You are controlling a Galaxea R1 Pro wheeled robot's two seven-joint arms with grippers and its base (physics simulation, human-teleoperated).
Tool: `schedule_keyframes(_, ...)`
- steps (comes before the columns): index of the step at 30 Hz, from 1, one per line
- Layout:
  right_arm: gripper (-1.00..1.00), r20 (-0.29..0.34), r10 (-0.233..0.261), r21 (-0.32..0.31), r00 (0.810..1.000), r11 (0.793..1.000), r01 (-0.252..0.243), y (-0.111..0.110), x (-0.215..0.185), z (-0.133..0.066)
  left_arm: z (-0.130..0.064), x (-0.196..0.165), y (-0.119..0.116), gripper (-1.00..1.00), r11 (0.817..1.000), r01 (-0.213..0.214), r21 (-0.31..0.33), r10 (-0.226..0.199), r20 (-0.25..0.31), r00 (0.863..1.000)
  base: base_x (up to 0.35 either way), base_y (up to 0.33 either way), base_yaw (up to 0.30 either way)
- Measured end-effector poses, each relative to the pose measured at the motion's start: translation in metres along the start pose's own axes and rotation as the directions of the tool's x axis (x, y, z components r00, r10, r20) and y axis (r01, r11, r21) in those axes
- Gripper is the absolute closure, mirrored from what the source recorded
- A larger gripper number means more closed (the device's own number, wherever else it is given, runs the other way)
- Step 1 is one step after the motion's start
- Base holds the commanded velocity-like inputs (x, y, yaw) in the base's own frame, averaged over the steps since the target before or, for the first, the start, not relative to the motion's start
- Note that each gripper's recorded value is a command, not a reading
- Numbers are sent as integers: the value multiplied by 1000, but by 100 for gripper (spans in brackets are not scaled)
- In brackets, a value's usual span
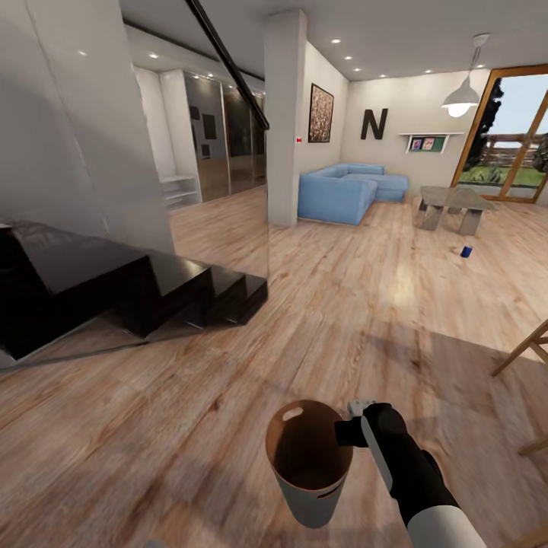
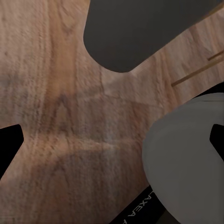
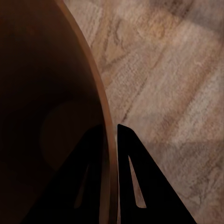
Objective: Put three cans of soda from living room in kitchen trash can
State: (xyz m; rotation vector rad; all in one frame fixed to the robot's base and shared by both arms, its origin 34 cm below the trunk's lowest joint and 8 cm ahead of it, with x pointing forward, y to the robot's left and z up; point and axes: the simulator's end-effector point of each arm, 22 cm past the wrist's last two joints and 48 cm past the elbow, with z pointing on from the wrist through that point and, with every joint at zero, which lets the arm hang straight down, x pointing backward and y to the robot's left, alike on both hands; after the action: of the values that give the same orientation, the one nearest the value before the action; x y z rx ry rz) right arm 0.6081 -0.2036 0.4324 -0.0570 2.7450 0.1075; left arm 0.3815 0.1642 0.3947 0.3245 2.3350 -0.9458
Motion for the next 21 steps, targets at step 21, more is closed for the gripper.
schedule_keyframes(21,100,1,1,-2,1000,1000,-1,0,0,0,0,0,0,-100,1000,-1,0,1,1,1000,124,0,-5)
